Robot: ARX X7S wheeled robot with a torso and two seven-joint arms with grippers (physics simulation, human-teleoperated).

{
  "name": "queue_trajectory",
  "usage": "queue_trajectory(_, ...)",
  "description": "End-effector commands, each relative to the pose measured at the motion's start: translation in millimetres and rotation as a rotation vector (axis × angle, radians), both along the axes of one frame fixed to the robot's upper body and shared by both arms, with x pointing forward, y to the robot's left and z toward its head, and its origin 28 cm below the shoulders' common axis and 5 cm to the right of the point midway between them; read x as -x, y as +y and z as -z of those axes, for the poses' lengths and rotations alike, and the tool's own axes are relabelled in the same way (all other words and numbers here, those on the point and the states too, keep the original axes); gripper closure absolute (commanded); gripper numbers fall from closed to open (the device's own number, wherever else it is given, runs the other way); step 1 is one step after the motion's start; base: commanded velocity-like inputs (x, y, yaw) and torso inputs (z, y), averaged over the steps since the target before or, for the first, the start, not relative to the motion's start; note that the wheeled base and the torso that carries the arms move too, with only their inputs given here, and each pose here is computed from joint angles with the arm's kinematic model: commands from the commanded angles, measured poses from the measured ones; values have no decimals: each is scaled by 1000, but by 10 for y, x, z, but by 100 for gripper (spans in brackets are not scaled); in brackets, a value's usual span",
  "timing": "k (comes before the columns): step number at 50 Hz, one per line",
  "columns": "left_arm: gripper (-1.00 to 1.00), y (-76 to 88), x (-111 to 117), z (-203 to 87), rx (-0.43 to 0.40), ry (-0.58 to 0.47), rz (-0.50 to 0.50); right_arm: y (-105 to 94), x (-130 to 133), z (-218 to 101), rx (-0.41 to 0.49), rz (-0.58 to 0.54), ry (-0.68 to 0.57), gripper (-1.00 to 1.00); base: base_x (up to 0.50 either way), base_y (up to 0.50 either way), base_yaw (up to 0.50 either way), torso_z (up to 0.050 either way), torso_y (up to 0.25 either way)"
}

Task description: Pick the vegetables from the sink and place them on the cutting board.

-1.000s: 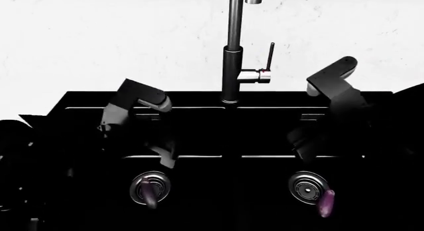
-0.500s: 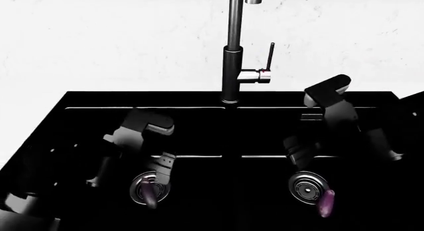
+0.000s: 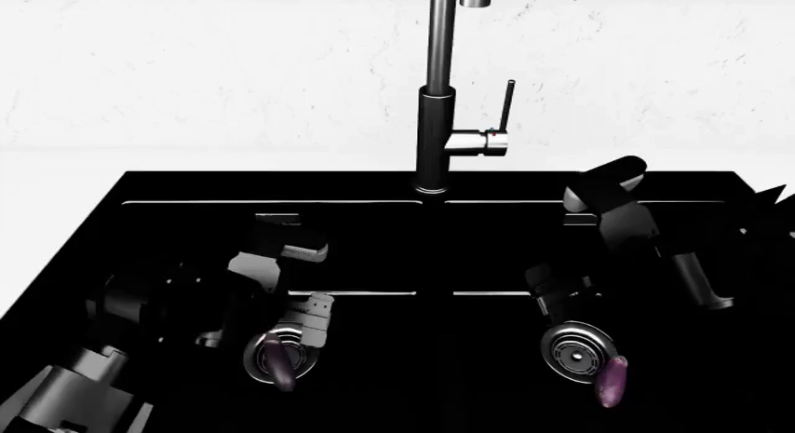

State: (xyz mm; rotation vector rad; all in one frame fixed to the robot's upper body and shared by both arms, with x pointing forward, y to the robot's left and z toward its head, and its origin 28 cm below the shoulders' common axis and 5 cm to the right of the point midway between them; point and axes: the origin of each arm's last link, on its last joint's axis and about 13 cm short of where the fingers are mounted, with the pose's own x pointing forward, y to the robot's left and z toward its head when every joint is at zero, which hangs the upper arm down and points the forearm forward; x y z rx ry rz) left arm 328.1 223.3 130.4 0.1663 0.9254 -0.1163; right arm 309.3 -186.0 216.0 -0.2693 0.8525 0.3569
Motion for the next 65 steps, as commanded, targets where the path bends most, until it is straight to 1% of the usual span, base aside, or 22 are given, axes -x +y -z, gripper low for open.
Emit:
queue_trajectory(1, -100, 50, -165, 172, 22, -21, -83, 9, -17, 57, -5, -8, 10, -100, 0, 0, 0, 0, 0)
queue_trajectory(4, -100, 61, -170, 224, 17, -16, -101, 14, -23, 61, -6, -11, 12, -100, 0, 0, 0, 0, 0)
queue_trajectory(11, -100, 44, -173, 334, 18, 12, -106, 24, -46, 92, -10, -16, 17, -100, 0, 0, 0, 0, 0)
queue_trajectory(16, -100, 37, -147, 429, -9, 49, -101, 33, -63, 110, -11, -19, 20, -100, 0, 0, 0, 0, 0)
queue_trajectory(24, -100, 8, -105, 578, -27, 96, -82, 37, -85, 134, -13, -22, 26, -100, 0, 0, 0, 0, 0)
queue_trajectory(31, -100, 16, -123, 683, -37, 109, -85, 42, -108, 163, -18, -25, 29, -100, 0, 0, 0, 0, 0)
queue_trajectory(40, -100, 44, -184, 832, -48, 114, -116, 50, -128, 206, -28, -28, 30, -100, 0, 0, 0, 0, 0)
queue_trajectory(49, -100, 43, -104, 989, -66, 145, -126, 47, -130, 220, -32, -27, 28, -100, 0, 0, 0, 0, 0)
queue_trajectory(56, -100, 23, -80, 1023, -64, 158, -113, 49, -132, 224, -35, -27, 26, -100, 0, 0, 0, 0, 0)
queue_trajectory(57, 100, 22, -76, 1029, -64, 161, -111, 51, -132, 224, -35, -28, 26, -100, 0, 0, 0, 0, 0)
queue_trajectory(65, 100, 7, -55, 1057, -61, 172, -99, 61, -136, 231, -37, -32, 25, -100, 0, 0, 0, 0, 0)
